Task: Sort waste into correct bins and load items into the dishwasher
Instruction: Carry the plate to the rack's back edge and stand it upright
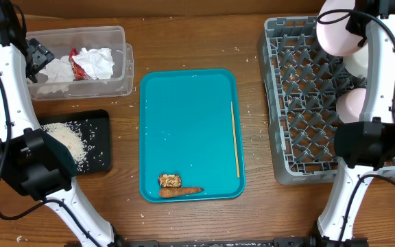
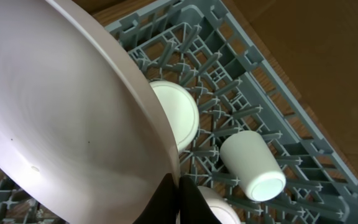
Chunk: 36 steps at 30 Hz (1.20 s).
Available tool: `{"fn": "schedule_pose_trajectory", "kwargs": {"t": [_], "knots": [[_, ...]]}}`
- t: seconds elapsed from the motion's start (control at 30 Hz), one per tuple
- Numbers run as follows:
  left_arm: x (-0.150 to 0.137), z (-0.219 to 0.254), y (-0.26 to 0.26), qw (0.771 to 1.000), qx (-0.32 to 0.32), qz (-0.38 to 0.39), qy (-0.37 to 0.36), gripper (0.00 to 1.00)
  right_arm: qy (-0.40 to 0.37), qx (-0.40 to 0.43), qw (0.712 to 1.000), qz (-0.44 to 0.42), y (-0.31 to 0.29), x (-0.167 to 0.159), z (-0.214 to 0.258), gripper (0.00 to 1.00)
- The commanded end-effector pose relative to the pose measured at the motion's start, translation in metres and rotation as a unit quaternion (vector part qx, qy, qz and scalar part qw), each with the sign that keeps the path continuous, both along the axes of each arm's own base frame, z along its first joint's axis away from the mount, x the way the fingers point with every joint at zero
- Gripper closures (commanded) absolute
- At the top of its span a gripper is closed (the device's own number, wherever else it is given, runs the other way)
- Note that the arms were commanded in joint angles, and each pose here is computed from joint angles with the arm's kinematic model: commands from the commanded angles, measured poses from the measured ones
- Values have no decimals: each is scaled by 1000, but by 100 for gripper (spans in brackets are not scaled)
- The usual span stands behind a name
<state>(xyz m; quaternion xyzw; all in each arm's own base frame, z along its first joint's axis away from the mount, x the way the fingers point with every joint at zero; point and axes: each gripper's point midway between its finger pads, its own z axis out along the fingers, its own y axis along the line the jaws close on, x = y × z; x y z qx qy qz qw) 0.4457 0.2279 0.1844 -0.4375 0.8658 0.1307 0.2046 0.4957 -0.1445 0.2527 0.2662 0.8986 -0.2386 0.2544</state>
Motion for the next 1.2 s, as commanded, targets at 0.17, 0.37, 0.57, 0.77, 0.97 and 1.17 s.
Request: {"fn": "schedule_pose_trajectory", "kwargs": {"t": [0.17,0.37,0.57,0.77,0.97,1.17], "knots": [[-1,19,-4,1000,6,4,-23,0,-4,-5,1000,-12,1,-2,2,96],[-1,19,-4,1000,6,4,-23,0,16,18,1000,-1,8,0,-19,96],[-1,19,-4,1000,6,4,-23,0,24,18,1000,-1,8,3,-32,96],[-1,19,-4,1000,6,4,-23,0,30,17,999,6,15,2,-33,96],[-1,19,-4,1000,6,4,-23,0,33,-4,999,20,32,5,-29,96],[-1,19,-4,1000,5,4,-23,0,47,-7,998,41,54,4,-31,92]]}}
